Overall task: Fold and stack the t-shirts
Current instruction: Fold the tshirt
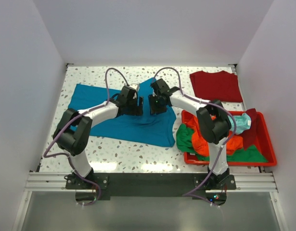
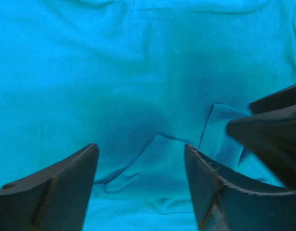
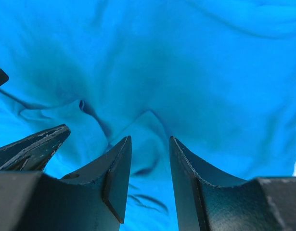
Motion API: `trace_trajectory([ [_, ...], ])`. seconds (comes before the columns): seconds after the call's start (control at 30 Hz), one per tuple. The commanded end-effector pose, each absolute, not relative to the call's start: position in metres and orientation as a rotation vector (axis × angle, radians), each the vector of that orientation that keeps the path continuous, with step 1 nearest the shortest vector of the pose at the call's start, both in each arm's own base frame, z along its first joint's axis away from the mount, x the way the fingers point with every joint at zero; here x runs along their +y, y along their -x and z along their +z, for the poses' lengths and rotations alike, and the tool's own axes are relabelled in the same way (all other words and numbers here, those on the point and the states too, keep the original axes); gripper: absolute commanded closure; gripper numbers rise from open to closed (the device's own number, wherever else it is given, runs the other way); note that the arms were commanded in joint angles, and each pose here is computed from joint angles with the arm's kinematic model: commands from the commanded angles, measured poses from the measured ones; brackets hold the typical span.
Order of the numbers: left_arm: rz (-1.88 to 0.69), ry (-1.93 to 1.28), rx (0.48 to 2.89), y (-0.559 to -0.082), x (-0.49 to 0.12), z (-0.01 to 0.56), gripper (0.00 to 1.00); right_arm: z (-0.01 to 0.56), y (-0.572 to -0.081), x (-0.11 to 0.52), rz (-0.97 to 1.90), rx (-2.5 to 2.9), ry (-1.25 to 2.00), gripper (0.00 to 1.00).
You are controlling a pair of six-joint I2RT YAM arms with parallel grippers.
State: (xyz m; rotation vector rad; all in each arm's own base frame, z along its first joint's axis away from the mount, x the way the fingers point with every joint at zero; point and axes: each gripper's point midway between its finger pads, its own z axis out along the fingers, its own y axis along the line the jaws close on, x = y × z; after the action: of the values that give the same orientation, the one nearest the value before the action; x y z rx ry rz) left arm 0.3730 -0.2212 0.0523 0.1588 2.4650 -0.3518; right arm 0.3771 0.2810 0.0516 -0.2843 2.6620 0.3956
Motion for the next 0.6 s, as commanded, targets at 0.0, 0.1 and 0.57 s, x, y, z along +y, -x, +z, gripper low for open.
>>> trace_trajectory([
  [0.0, -0.421, -0.145, 2.398, -0.389, -0.236, 0.068, 0.26, 0.065, -0.386, 0.305, 0.494, 2.598, 0.360, 0.59],
  [0.1, -0.423, -0.161, 2.408, -0.385, -0.238, 0.063, 0.29, 0.060, -0.386, 0.306, 0.500, 2.605, 0.366, 0.59],
  [0.57, -0.448, -0.192, 2.449, -0.374, -0.244, 0.048, 0.36, 0.049, -0.394, 0.305, 0.443, 2.602, 0.425, 0.57],
])
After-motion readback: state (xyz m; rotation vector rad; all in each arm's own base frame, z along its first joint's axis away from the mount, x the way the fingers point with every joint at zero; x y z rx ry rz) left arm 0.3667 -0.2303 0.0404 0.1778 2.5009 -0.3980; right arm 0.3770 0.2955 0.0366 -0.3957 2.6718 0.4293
